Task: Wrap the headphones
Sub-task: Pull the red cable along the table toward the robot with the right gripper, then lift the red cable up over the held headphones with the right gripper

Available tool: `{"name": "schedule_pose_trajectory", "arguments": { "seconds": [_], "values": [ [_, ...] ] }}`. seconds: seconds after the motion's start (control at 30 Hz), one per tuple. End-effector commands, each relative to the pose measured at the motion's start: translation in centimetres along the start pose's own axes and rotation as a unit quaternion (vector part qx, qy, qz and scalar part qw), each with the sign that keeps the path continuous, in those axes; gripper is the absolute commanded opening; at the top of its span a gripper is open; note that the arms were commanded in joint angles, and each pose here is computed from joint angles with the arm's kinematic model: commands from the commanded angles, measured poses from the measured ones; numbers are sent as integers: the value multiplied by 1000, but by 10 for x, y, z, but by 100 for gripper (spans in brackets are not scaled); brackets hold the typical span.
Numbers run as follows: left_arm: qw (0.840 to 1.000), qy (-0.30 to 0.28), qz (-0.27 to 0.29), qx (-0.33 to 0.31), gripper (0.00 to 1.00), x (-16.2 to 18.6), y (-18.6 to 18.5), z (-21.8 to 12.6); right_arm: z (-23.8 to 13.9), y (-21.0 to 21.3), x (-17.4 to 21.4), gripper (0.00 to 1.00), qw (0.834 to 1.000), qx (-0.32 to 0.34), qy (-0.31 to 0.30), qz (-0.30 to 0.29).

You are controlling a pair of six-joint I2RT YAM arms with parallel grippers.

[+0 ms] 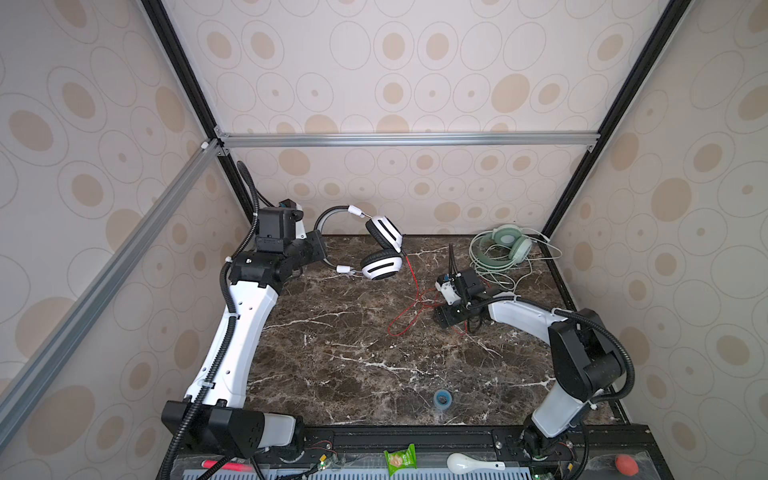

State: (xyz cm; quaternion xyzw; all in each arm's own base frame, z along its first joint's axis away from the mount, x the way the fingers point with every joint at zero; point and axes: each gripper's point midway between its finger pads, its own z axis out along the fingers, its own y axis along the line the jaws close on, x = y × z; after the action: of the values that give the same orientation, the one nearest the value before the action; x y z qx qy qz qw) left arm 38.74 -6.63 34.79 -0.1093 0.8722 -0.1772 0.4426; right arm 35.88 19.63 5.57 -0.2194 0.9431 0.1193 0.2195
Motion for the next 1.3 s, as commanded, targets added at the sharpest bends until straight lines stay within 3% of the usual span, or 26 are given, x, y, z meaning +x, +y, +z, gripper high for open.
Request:
{"name": "schedule_pose_trajectory", "arguments": {
  "seconds": [0.0, 0.23, 0.5, 0.63, 0.73, 1.03, 1.27],
  "values": [
    [998, -47, -9, 35, 0, -20, -13, -17, 8, 5, -3, 65, 1000, -14, 17, 5],
    [998, -41, -10, 36, 0, -13, -11, -15, 23, 10, -12, 43, 999, -31, 23, 18],
    [998, -41, -9, 39, 0, -13, -13, -13, 34, 12, -4, 33, 998, -37, 36, 27],
    [998, -42, -8, 38, 0, -15, -12, -12, 27, 12, -1, 11, 998, -35, 38, 22],
    [998, -47, -6, 36, 0, -17, -12, -12, 4, 13, 1, 0, 999, -25, 23, 14],
    [998, -65, 3, -4, 0, -22, 3, -9, -101, 37, 10, 0, 994, 34, -24, -97],
    [996, -76, 34, -43, 0, -23, 17, -9, -201, 78, -12, 0, 973, 27, -128, -190]
  ]
}}
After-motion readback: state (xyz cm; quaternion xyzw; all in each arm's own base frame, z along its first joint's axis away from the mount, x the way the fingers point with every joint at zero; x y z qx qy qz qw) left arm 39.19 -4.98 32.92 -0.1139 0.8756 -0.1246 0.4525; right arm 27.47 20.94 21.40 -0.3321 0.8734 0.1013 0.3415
